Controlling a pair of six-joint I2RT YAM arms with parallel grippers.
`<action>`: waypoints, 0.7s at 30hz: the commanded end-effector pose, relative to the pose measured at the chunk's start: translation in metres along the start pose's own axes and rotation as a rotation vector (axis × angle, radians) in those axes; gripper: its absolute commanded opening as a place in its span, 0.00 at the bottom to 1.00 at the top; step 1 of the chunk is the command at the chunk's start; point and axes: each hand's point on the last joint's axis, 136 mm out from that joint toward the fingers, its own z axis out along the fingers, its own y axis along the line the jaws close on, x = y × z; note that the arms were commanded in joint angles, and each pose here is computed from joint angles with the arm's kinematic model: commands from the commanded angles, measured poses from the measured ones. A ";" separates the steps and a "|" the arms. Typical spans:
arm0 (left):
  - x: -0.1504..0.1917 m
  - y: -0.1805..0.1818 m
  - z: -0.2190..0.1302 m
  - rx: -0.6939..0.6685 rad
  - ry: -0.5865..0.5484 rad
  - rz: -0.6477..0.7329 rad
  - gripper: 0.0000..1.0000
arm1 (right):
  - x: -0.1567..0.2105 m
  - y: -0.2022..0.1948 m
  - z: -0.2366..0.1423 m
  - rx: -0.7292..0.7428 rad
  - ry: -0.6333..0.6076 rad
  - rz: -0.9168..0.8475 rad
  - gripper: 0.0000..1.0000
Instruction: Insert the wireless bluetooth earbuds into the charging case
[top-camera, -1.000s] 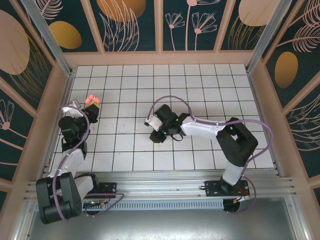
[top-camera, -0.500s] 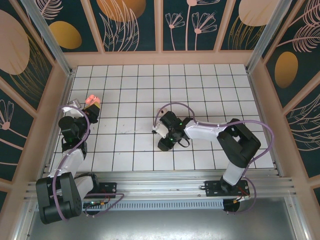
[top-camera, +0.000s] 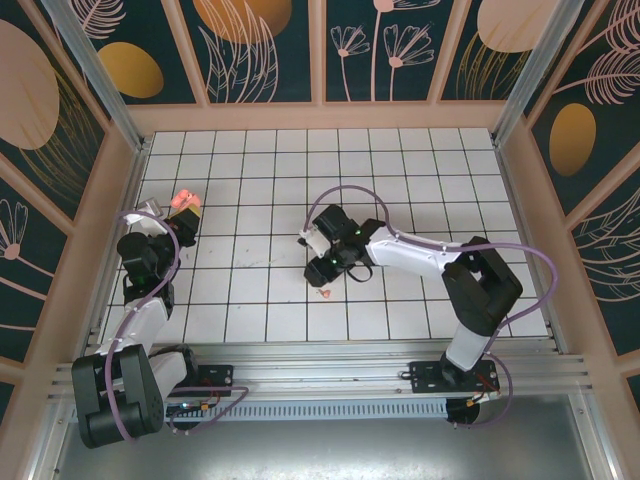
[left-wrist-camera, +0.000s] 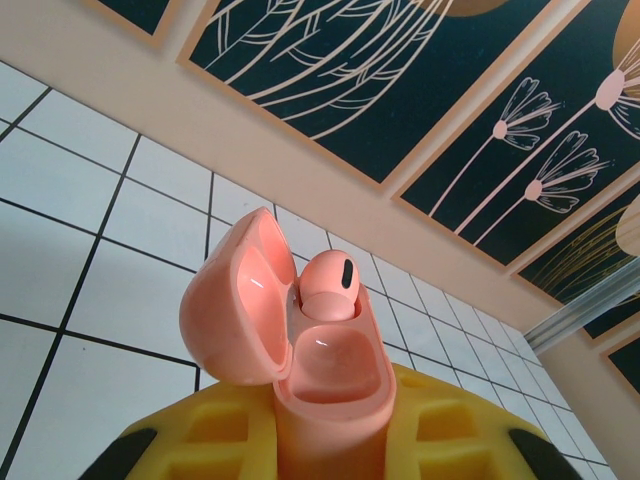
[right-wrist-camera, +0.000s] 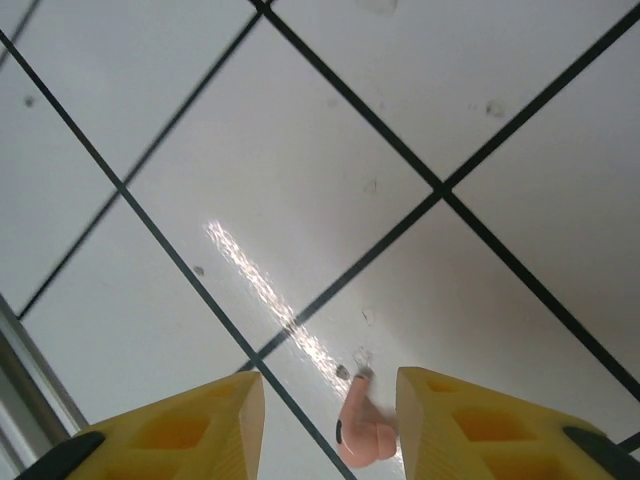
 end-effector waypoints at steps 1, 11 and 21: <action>-0.013 -0.011 0.000 0.035 -0.022 0.035 0.07 | 0.009 0.006 0.000 -0.022 0.074 0.143 0.39; -0.013 -0.012 -0.001 0.037 -0.021 0.036 0.07 | 0.029 0.008 0.024 0.004 0.210 0.144 0.35; -0.013 -0.012 0.000 0.038 -0.018 0.037 0.07 | 0.038 0.011 0.036 -0.011 0.265 0.112 0.33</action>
